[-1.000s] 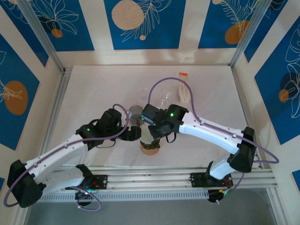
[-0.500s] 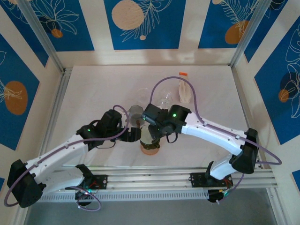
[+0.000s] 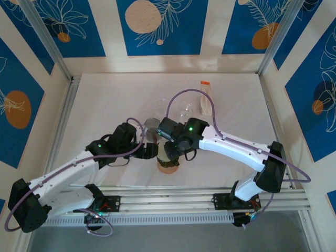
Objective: Place the coffee filter in the dripper
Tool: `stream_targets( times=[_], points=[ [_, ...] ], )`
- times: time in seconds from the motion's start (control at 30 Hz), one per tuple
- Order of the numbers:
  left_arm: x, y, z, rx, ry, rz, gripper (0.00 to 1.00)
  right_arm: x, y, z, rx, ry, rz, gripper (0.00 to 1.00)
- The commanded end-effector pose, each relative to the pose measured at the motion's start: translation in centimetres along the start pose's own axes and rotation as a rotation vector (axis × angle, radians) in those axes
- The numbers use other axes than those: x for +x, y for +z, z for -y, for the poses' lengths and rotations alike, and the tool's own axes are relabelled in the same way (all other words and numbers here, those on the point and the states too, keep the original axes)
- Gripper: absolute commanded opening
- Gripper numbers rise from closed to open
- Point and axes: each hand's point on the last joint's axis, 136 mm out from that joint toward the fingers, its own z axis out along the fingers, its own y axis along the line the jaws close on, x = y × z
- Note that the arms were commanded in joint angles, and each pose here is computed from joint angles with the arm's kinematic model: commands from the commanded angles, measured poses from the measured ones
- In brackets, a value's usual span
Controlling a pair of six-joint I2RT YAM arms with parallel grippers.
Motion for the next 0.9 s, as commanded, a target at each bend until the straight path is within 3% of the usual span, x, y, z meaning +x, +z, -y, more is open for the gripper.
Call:
stream_targets(
  times=[0.0,0.37,0.53,0.87],
  points=[
    [-0.1,0.2,-0.4,-0.004,-0.024,0.003,0.80,1.5,-0.1,0.8,0.010,0.018,-0.044,0.60],
    [0.1,0.1,-0.6,-0.013,-0.025,-0.002,0.78,0.5,-1.2,2.1,0.027,0.063,0.013,0.59],
    [0.0,0.1,-0.4,-0.005,-0.025,-0.003,0.79,-0.5,-1.9,0.9,-0.037,0.061,0.051,0.60],
    [0.0,-0.2,-0.6,-0.021,-0.036,-0.001,0.79,1.3,-0.9,0.4,-0.064,0.047,-0.015,0.58]
  ],
)
